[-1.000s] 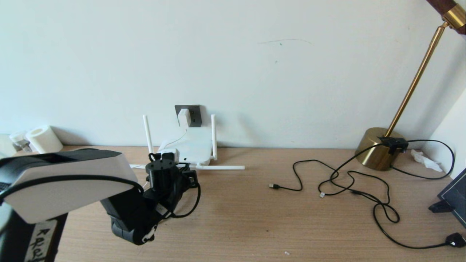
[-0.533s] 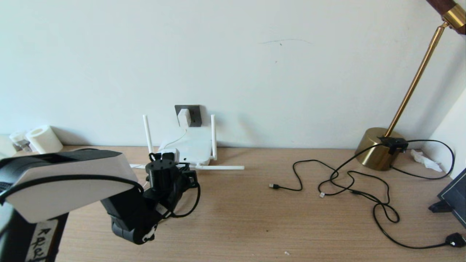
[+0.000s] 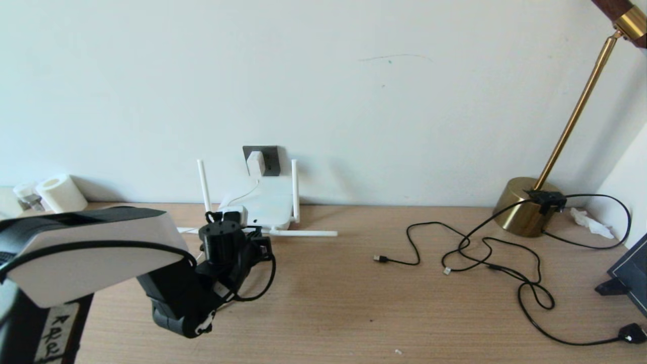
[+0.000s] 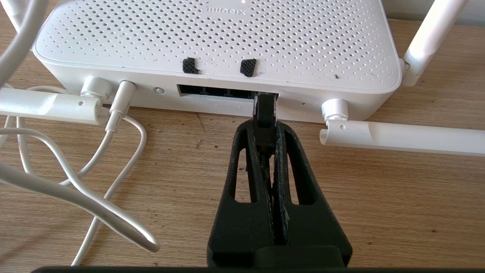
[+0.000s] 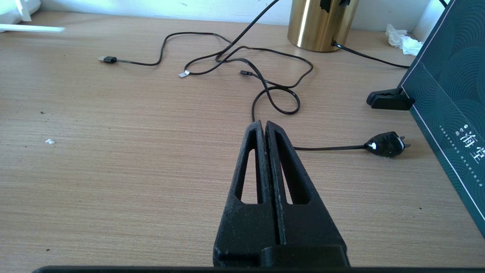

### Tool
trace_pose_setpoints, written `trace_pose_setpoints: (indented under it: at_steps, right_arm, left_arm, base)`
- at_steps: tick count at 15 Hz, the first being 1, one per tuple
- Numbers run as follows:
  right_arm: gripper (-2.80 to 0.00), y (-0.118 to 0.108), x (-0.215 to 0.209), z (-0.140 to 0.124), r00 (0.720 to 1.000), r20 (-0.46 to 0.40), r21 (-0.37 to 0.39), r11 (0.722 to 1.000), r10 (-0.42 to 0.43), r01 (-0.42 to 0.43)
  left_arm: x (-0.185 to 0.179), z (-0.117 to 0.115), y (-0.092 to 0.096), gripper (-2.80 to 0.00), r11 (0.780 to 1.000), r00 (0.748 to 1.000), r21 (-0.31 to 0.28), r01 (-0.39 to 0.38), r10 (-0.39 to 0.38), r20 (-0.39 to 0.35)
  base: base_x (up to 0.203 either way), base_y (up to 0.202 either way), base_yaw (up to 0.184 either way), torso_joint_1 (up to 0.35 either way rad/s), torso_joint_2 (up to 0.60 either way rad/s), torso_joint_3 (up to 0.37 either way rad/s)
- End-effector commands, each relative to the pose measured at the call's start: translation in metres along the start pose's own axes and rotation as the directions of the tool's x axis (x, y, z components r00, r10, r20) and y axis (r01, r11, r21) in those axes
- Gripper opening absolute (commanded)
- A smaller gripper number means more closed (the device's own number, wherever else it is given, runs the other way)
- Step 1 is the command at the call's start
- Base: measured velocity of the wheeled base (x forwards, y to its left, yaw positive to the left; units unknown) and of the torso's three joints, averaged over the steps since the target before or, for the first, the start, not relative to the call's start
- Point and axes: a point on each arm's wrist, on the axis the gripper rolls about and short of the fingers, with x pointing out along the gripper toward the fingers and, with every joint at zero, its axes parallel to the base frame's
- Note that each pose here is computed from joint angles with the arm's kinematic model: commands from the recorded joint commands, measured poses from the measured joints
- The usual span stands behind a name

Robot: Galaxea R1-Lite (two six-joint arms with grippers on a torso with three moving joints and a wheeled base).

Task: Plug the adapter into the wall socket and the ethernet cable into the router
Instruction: Plug cable into router interface

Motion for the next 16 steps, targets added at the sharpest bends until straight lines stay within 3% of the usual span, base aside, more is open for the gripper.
trace_pose_setpoints:
  at_steps: [1,16]
  right_arm:
    - [-2.8,0.0,0.0,0.0001,1.0,0.001,-0.001,1.0,0.001,-0.001]
    - [-2.8,0.0,0.0,0.0001,1.0,0.001,-0.001,1.0,0.001,-0.001]
  left_arm:
    - [0.0007,0.0005,0.002,-2.8,1.0,1.0,-0.002,-0.008,0.008,0.007]
    - [0.0047,0.0002,0.0035,-2.8,1.0,1.0,0.014,0.025,-0.025,0.008]
  base:
    - [0.0,0.0,0.0,0.0,0.0,0.0]
    - [0.0,0.0,0.0,0.0,0.0,0.0]
